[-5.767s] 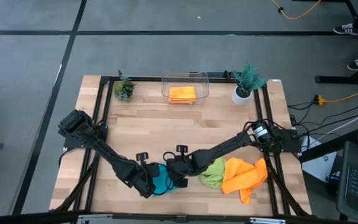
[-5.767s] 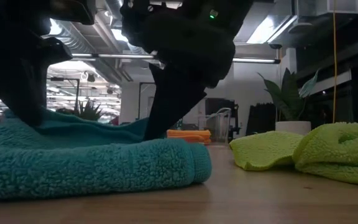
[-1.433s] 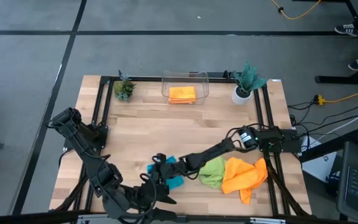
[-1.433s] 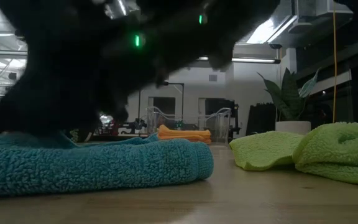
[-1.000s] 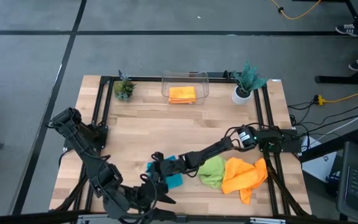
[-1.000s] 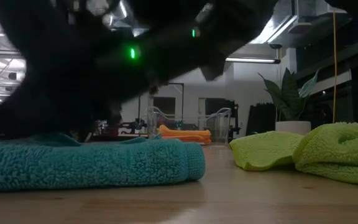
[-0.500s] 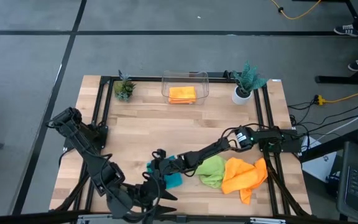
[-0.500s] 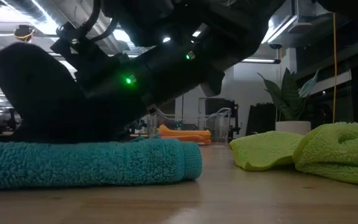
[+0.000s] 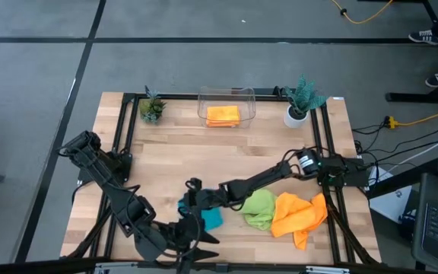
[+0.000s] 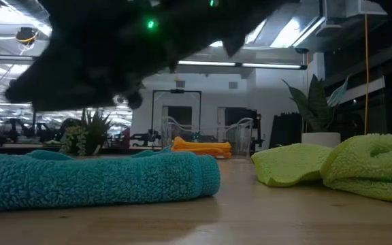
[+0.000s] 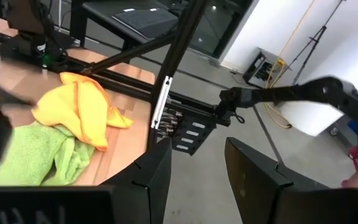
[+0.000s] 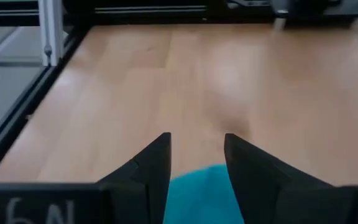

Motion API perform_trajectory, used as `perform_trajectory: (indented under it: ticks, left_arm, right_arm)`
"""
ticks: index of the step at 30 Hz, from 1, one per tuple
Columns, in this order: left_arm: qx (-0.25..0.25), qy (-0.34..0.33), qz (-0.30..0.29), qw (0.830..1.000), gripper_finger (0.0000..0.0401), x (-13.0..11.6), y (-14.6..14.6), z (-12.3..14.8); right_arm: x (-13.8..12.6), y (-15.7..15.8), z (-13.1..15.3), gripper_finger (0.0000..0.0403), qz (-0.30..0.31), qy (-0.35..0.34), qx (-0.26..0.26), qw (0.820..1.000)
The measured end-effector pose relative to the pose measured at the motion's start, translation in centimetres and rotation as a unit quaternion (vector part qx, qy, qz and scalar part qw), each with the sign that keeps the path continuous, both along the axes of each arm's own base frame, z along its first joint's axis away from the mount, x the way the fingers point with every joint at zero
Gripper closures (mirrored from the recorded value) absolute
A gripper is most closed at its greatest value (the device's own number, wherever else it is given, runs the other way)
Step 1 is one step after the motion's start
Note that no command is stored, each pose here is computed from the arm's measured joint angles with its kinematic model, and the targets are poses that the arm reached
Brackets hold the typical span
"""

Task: Fold microfiber towels
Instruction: Fold the blue towel

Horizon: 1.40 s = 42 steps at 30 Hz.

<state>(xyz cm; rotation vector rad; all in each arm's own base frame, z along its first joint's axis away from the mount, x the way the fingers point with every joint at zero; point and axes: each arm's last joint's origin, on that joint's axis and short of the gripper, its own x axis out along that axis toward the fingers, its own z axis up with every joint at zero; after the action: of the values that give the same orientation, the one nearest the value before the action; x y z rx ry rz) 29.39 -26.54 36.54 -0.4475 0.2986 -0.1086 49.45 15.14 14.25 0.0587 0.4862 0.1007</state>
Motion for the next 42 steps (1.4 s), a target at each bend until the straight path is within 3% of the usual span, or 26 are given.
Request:
perform_trajectory:
  ticks: [9, 15, 23, 29, 36, 42]
  left_arm:
    - [0.015, 0.003, -0.015, 1.000, 0.0258, -0.1, -0.2, -0.1]
    - [0.017, 0.003, -0.017, 1.000, 0.0258, -0.2, -0.3, -0.1]
    - [-0.013, 0.028, -0.037, 0.999, 0.0258, -1.2, -1.1, -0.4]
    - [0.016, 0.081, -0.062, 0.995, 0.0258, -2.6, -1.9, -1.6]
    - [-0.017, 0.114, -0.047, 0.992, 0.0258, -3.2, -2.2, -2.1]
    - [-0.064, 0.127, -0.026, 0.990, 0.0258, -3.2, -2.1, -2.1]
  right_arm:
    - [-3.6, -2.0, 6.9, 0.0251, -0.025, 0.111, -0.012, 0.993]
    - [-7.1, -2.2, 12.8, 0.0251, -0.017, 0.118, -0.014, 0.993]
    - [-12.8, -1.0, 20.4, 0.0251, 0.020, 0.072, -0.001, 0.997]
    - [-15.4, 0.6, 22.1, 0.0251, 0.051, 0.069, 0.000, 0.996]
    - [-17.0, 2.4, 21.2, 0.0251, 0.050, 0.131, 0.017, 0.990]
    - [-17.7, 4.0, 21.2, 0.0251, 0.061, 0.128, 0.035, 0.989]
